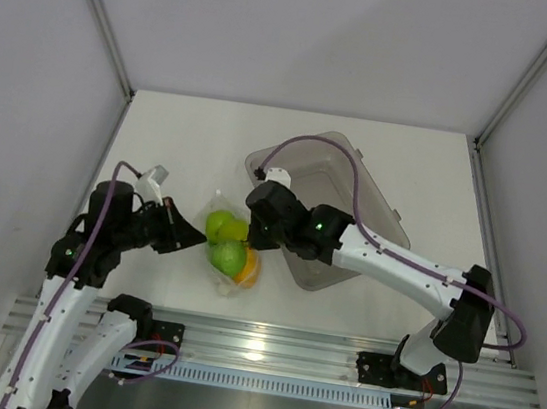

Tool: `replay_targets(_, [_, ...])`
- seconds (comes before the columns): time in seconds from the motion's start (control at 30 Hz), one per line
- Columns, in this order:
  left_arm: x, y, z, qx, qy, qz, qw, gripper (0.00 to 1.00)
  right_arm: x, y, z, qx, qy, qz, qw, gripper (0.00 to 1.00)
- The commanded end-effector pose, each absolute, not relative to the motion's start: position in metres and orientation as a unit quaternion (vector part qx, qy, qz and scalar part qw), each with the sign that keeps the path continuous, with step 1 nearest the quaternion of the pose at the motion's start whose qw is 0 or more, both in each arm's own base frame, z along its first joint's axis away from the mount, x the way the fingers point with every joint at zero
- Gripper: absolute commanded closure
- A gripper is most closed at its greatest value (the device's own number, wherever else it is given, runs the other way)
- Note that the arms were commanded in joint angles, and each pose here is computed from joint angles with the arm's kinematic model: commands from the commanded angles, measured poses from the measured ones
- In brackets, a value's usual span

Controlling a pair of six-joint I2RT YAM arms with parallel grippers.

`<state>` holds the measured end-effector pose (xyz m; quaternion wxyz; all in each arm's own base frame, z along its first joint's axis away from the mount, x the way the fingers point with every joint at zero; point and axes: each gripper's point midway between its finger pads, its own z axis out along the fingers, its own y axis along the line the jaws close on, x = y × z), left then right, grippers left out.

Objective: Place the food in the zip-top bag and seal the zipper
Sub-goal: Adjust the zipper food storage bag at the center of the board.

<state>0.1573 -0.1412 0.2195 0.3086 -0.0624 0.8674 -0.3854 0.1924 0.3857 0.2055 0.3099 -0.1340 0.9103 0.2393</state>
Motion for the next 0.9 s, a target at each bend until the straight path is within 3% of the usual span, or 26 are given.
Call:
replay_targets(0.0, [0.148,-0.143,0.320,-0.008,0.801,-0.421,0.426,0.99,0.193,0.394,0.301,-0.134,0.870,0.316,0.353,1.00])
replay_targets(0.13, [0.144,-0.137,0.326,-0.017,0.791,-0.416,0.448,0.99,0.187,0.399,0.323,-0.136,0.854,0.360,0.351,1.00])
replay_targets(0.23, [0.158,-0.136,0.265,-0.040,0.826,-0.393,0.401,0.99,0.195,0.395,0.286,-0.128,0.872,0.353,0.313,1.00])
replay_targets(0.37, [0.164,-0.139,0.226,-0.051,0.852,-0.384,0.353,0.99,0.204,0.388,0.260,-0.128,0.893,0.324,0.285,1.00])
replay_targets(0.47, [0.163,-0.139,0.241,-0.048,0.844,-0.390,0.366,0.99,0.210,0.382,0.294,-0.136,0.884,0.321,0.311,1.00])
replay_targets(0.63, [0.140,-0.140,0.320,-0.019,0.795,-0.424,0.433,0.99,0.206,0.373,0.354,-0.167,0.873,0.338,0.307,1.00])
replay_targets(0.7, [0.142,-0.138,0.313,-0.028,0.799,-0.417,0.432,0.99,0.211,0.373,0.341,-0.174,0.880,0.330,0.294,1.00])
replay_targets(0.87, [0.157,-0.139,0.222,-0.061,0.850,-0.390,0.350,0.99,0.212,0.383,0.271,-0.180,0.902,0.327,0.218,1.00])
